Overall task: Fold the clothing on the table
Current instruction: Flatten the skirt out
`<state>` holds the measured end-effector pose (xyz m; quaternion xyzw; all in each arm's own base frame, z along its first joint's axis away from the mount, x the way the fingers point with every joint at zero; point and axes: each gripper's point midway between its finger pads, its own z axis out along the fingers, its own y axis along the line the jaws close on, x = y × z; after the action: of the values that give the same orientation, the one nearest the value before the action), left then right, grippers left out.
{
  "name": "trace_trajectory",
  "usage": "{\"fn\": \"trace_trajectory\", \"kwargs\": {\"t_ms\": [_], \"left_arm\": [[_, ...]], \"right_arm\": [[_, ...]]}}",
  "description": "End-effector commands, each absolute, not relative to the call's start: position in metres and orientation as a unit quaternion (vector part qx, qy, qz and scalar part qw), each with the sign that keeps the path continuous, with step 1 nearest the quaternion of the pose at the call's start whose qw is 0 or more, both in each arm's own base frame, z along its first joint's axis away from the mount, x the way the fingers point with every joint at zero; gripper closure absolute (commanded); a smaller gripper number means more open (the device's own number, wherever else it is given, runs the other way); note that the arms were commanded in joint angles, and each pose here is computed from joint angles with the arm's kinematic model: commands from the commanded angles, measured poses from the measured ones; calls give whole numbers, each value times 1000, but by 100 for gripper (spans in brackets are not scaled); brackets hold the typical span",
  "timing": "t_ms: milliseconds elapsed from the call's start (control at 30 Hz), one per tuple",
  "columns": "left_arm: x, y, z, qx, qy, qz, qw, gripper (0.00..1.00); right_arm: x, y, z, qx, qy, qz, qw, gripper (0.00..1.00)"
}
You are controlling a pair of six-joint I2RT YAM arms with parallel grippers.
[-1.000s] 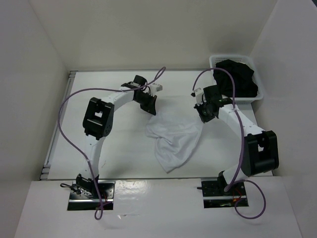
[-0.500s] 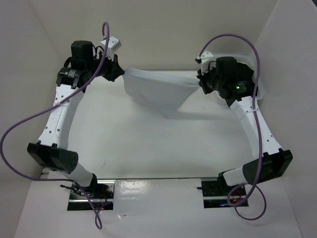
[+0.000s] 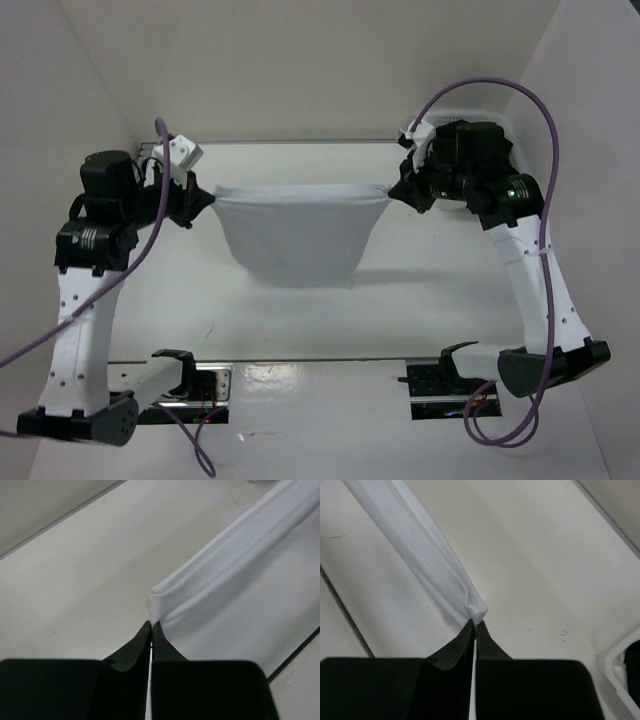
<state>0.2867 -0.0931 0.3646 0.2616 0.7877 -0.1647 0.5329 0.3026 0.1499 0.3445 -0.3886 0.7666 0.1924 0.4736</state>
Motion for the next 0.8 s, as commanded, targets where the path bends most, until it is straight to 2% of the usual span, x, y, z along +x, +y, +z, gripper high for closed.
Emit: {"fn": "trace_trajectory", "kwargs": {"t_ms": [0,233,567,767], "left_arm": [[258,-81,372,272,770,-139,561,100],[252,-83,341,264,784,-177,533,100],[320,-82,253,224,845,-215,436,100],[372,-82,180,188,883,-222,368,94]], "right_arm": [[263,150,359,-428,737,215,477,100],[267,150,333,-418,754,227,454,100],[340,145,230,-349,828,198,391,100],[395,148,167,-322,864,154,355,100]]}}
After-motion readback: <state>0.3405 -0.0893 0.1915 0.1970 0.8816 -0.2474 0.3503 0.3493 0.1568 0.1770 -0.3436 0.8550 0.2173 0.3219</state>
